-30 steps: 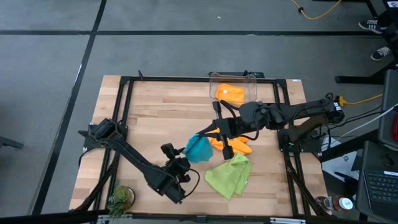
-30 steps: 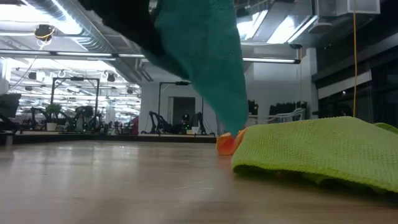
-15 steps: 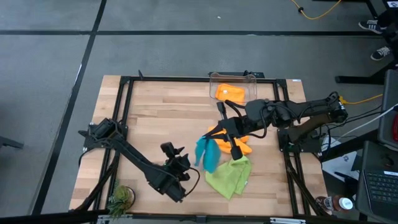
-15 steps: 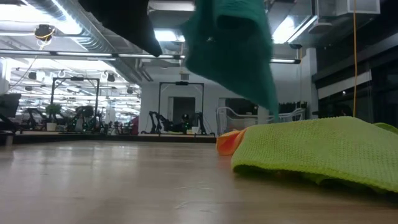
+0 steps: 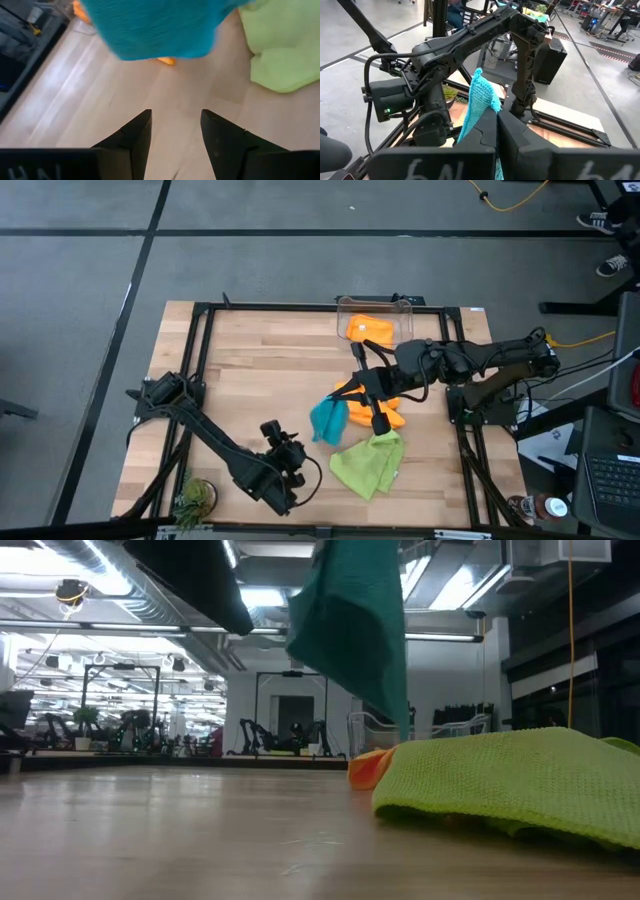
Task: Fold microfiber towels
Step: Fold the blue microfiber cloth
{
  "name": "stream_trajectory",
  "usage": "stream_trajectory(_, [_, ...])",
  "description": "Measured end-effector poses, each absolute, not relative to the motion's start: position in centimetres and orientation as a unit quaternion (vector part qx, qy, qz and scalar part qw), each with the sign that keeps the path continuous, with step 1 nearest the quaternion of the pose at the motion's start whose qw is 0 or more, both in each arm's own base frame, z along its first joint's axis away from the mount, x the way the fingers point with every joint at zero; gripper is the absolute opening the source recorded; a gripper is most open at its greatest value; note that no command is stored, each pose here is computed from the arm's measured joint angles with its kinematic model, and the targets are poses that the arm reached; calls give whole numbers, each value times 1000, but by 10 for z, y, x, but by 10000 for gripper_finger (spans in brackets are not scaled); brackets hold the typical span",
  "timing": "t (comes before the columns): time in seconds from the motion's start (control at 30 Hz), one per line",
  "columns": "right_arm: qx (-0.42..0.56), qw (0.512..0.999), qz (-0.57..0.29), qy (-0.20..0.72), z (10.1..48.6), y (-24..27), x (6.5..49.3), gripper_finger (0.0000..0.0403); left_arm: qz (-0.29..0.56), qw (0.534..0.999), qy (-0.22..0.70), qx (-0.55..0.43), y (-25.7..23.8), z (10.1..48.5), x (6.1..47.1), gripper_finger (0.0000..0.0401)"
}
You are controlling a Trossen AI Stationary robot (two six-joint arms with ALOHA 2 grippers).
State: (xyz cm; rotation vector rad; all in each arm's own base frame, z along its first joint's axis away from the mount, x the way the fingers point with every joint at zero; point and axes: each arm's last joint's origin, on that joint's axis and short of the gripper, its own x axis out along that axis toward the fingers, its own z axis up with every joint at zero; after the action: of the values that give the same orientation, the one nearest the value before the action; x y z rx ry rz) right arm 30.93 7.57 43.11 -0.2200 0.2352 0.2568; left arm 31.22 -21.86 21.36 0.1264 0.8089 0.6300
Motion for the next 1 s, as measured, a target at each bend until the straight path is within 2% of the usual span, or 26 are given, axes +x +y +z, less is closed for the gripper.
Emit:
stream_trajectory(0.33, [-111, 977, 128, 127, 429, 76, 309, 0, 307, 870, 377, 80, -212, 215, 318, 209])
stream_trajectory(0.6, [-112, 976, 129, 136, 427, 75, 308, 0, 306, 875, 359, 107, -214, 216, 320, 210])
stream_trajectory(0.8, [-112, 976, 128, 136, 428, 75, 308, 0, 247, 895, 360, 93, -222, 218, 332, 210])
stream_trajectory(1.0, [-112, 976, 127, 133, 428, 75, 309, 0, 260, 894, 349, 105, -213, 219, 340, 209])
